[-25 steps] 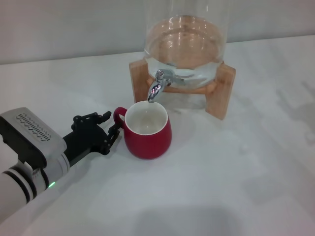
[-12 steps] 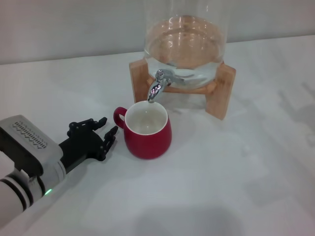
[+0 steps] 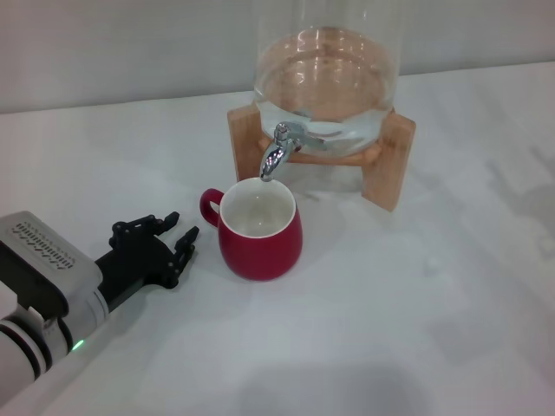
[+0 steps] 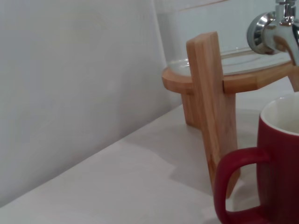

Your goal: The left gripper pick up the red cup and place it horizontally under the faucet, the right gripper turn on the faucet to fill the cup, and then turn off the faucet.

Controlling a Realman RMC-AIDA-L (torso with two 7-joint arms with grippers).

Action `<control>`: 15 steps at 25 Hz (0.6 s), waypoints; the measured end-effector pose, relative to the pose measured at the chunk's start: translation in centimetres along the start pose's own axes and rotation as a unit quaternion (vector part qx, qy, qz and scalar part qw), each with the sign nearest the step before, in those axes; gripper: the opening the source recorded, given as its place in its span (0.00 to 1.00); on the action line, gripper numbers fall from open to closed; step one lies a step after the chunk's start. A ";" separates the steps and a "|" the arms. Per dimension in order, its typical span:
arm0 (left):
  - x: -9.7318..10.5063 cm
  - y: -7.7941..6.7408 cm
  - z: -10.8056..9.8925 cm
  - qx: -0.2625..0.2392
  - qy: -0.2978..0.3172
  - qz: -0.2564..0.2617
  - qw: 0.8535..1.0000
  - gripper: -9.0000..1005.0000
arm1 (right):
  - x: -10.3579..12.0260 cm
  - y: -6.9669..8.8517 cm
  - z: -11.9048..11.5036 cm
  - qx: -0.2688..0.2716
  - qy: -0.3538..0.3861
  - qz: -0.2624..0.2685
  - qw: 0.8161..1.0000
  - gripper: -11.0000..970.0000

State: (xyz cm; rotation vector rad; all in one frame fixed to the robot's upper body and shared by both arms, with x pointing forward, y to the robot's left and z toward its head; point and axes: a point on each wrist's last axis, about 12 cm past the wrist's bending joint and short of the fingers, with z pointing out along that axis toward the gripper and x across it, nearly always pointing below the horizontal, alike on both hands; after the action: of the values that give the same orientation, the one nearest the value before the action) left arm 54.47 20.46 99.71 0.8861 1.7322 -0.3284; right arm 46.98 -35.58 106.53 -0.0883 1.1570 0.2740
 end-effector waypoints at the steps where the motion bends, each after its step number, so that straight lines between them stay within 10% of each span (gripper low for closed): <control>1: 0.0 0.0 0.0 -0.002 -0.001 0.000 1.000 0.35 | 0.0 0.0 0.0 0.000 0.000 0.000 1.000 0.82; 15: 0.5 1.1 -0.6 -0.040 0.002 -0.002 0.999 0.36 | 0.1 0.0 0.1 0.000 0.002 0.000 1.000 0.82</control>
State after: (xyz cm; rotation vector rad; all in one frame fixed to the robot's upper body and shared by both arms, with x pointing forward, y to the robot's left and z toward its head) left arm 54.73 21.79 99.72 0.8266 1.7381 -0.2591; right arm 47.07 -35.56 106.52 -0.0884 1.1602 0.2737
